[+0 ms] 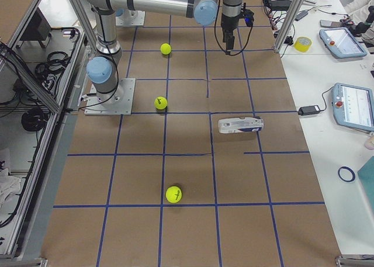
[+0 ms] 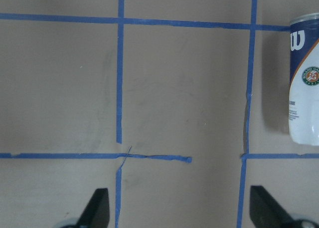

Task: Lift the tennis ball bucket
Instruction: 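Lower the right gripper around the upright clear tennis ball can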

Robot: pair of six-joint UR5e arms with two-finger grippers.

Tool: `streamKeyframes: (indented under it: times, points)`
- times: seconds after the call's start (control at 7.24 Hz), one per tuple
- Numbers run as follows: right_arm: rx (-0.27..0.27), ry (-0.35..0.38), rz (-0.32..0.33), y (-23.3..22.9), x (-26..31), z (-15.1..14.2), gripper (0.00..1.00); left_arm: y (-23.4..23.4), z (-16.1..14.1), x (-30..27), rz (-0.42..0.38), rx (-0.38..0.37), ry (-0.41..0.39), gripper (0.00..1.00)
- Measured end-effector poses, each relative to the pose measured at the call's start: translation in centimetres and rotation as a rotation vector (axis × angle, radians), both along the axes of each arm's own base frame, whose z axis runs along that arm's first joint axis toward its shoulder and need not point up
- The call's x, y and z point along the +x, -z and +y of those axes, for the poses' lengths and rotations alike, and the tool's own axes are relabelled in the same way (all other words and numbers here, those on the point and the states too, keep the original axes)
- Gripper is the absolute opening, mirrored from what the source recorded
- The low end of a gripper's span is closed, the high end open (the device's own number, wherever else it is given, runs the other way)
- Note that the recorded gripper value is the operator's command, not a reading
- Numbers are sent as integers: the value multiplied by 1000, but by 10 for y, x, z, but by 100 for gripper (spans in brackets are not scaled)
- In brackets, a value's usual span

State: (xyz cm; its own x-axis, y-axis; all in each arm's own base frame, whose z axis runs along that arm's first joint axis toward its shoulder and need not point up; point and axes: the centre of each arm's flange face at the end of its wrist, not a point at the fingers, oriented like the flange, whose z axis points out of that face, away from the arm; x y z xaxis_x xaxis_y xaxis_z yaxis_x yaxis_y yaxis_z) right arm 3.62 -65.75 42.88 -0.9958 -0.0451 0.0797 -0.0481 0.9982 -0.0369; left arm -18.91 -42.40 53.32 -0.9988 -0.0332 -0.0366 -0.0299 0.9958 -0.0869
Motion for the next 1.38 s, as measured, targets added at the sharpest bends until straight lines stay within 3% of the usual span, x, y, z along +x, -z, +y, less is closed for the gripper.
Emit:
streamKeyframes:
  times: [0.28,0.55,0.97,1.38]
  points:
    - [10,-25,4,35,-59,-53,100,0,0,0,0,0,1,100]
    - [11,-36,14,85,-115,-87,100,0,0,0,0,0,1,100]
    - [18,-41,17,161,-195,-105,100,0,0,0,0,-1,0,100]
    - [-3,-64,40,198,-220,-114,100,0,0,0,0,0,0,100]
